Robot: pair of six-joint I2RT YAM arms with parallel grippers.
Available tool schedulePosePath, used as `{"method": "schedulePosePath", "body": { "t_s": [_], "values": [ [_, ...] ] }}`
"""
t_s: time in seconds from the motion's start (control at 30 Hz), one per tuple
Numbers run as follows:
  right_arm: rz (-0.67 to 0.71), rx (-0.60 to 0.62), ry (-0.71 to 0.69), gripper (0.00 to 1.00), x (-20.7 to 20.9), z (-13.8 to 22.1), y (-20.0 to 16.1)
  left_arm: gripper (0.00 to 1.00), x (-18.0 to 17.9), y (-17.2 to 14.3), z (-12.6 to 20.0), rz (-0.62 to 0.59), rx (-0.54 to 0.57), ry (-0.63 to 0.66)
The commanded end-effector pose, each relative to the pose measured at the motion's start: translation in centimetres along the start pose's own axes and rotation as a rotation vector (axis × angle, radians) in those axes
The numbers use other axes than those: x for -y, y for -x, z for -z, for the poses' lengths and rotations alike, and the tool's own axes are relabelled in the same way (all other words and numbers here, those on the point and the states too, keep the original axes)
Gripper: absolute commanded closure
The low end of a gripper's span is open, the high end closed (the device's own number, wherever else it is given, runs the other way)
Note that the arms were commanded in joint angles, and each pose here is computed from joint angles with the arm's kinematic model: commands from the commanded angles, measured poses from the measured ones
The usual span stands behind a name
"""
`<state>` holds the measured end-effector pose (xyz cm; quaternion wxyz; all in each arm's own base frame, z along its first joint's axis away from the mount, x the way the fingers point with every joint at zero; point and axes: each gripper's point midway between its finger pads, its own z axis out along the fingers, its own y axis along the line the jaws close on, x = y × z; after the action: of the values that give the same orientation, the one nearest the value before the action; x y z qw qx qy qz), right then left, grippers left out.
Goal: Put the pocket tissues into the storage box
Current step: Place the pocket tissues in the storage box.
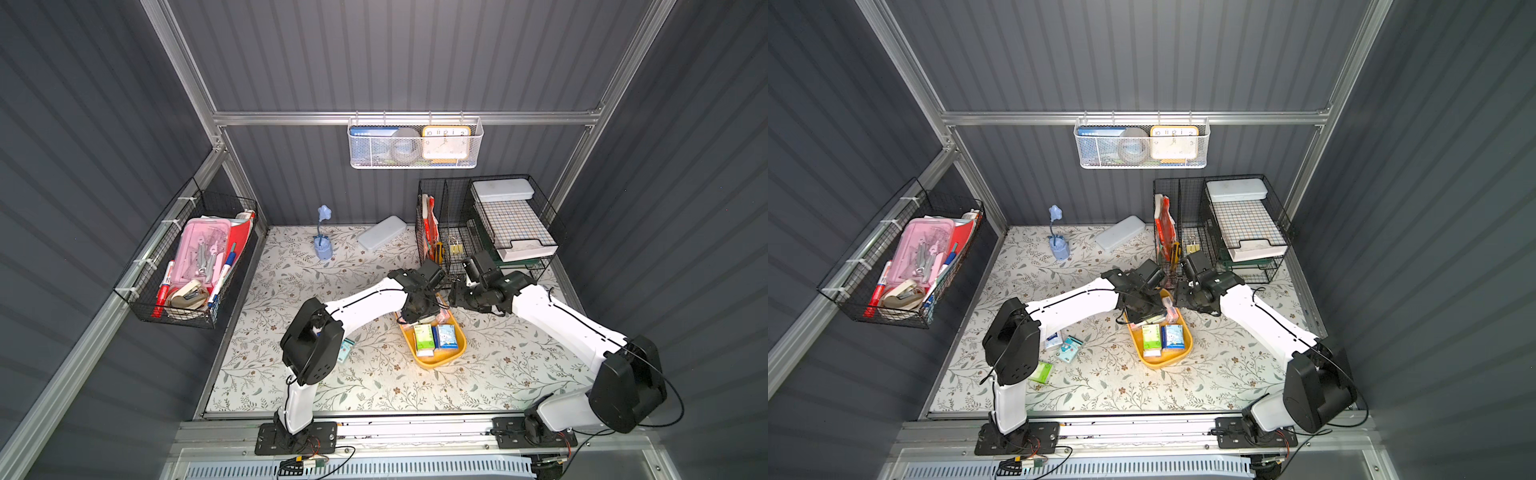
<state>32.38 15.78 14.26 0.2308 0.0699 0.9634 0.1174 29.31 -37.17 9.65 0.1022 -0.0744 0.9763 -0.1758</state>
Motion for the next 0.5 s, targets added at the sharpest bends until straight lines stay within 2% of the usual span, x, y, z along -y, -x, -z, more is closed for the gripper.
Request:
{"method": "schedulePosePath", "body": {
  "t_s": [0.0,0.13,0.33,0.47],
  "values": [
    [-0.003,0.000,0.010,0.33,0.2,0.1,-0.1,0.45,-0.4,0.1,0.1,0.011,0.009,0.051],
    [-0.008,0.000,0.011,0.33,0.3,0.1,-0.2,0.41,-0.1,0.3,0.0,0.000,0.009,0.062],
    [-0.009,0.010,0.011,0.33,0.5,0.3,-0.2,0.19,0.2,0.6,0.9,0.004,0.024,0.057],
    [-0.004,0.003,0.020,0.33,0.3,0.2,-0.3,0.17,0.5,1.3,2.5,0.004,0.062,0.037]
  ]
}}
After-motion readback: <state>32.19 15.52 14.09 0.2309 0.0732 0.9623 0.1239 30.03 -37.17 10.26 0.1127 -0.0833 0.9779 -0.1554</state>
